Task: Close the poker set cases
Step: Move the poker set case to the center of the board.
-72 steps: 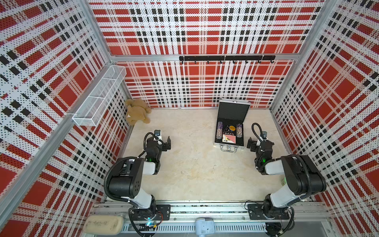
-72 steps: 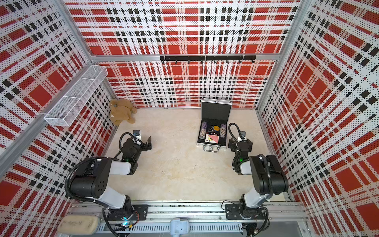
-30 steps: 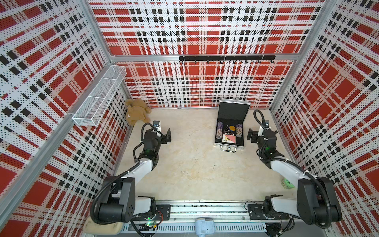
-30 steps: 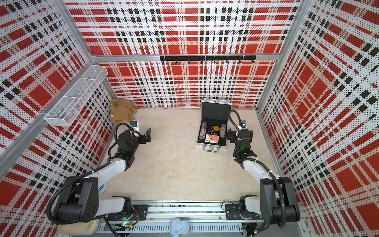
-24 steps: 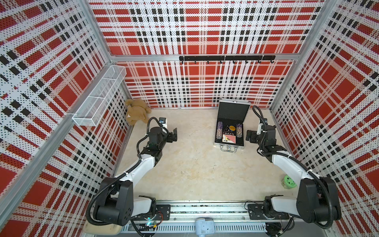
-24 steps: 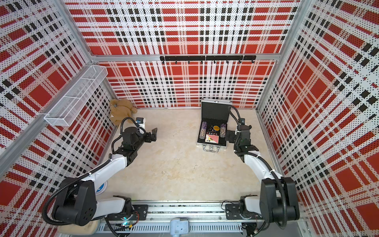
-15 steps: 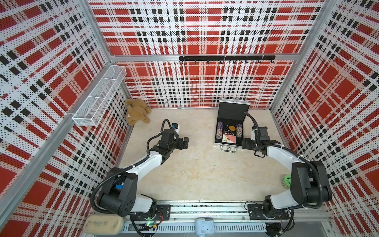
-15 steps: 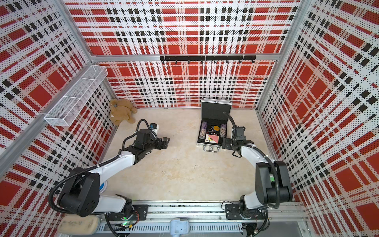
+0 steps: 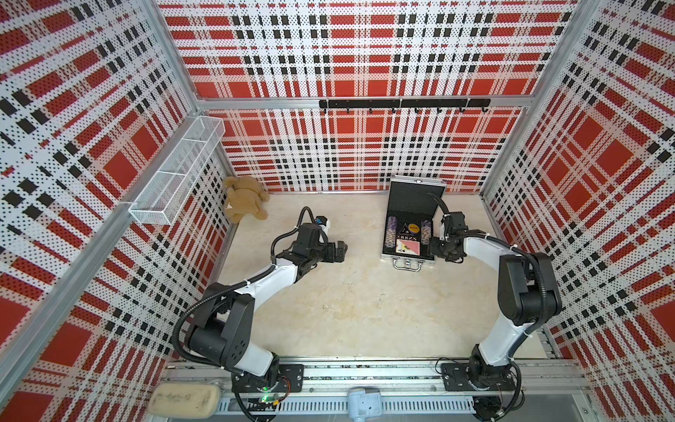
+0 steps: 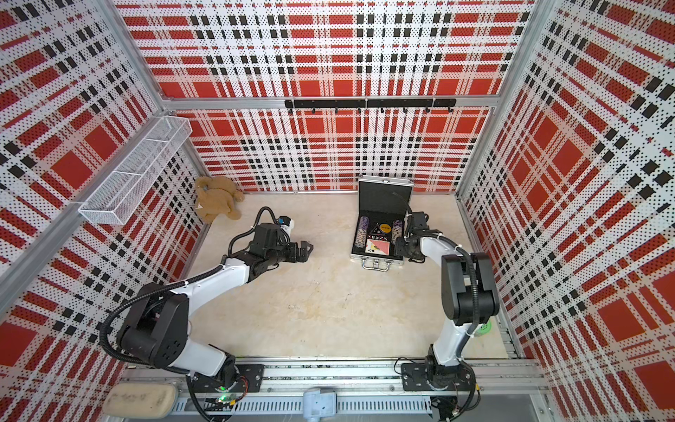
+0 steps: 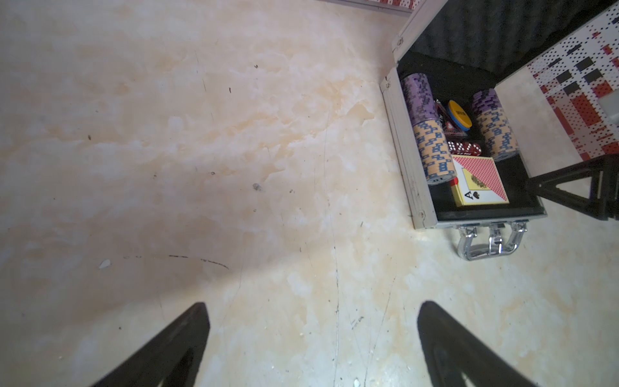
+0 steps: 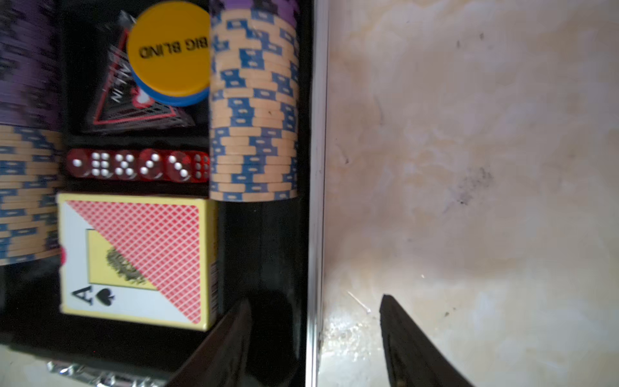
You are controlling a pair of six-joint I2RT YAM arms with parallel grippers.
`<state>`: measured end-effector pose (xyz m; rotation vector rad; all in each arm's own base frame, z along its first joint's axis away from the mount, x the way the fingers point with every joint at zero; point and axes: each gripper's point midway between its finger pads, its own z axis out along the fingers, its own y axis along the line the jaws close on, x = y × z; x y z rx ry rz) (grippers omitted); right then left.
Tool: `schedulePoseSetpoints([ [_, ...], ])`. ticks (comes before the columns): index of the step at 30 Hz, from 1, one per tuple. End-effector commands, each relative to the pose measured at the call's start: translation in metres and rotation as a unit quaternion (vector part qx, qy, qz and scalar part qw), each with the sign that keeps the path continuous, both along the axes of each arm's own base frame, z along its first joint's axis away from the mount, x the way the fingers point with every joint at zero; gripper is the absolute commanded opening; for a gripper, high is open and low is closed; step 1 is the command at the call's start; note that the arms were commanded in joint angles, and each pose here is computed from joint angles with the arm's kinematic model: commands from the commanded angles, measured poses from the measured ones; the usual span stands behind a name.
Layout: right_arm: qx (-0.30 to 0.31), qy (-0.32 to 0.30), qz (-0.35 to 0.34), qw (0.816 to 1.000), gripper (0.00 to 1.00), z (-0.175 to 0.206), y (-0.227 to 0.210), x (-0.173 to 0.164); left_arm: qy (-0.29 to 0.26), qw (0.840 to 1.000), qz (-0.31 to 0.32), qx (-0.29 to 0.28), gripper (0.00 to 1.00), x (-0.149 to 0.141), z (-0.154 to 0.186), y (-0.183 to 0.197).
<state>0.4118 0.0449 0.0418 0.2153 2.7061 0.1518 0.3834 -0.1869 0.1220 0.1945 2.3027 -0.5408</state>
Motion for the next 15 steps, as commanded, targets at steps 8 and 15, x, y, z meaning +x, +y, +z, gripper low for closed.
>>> schedulePoseSetpoints([
  [8, -0.002, 0.038, -0.001, 0.999, 0.27, -0.021, 0.001, 0.002, 0.021, 1.0, -0.011, -0.001, 1.0, -0.003, -0.004, -0.011],
  [15, 0.009, 0.045, 0.016, 0.999, 0.18, -0.025, 0.007, -0.013, 0.04, 0.999, -0.014, -0.001, 0.98, -0.006, -0.01, -0.013],
])
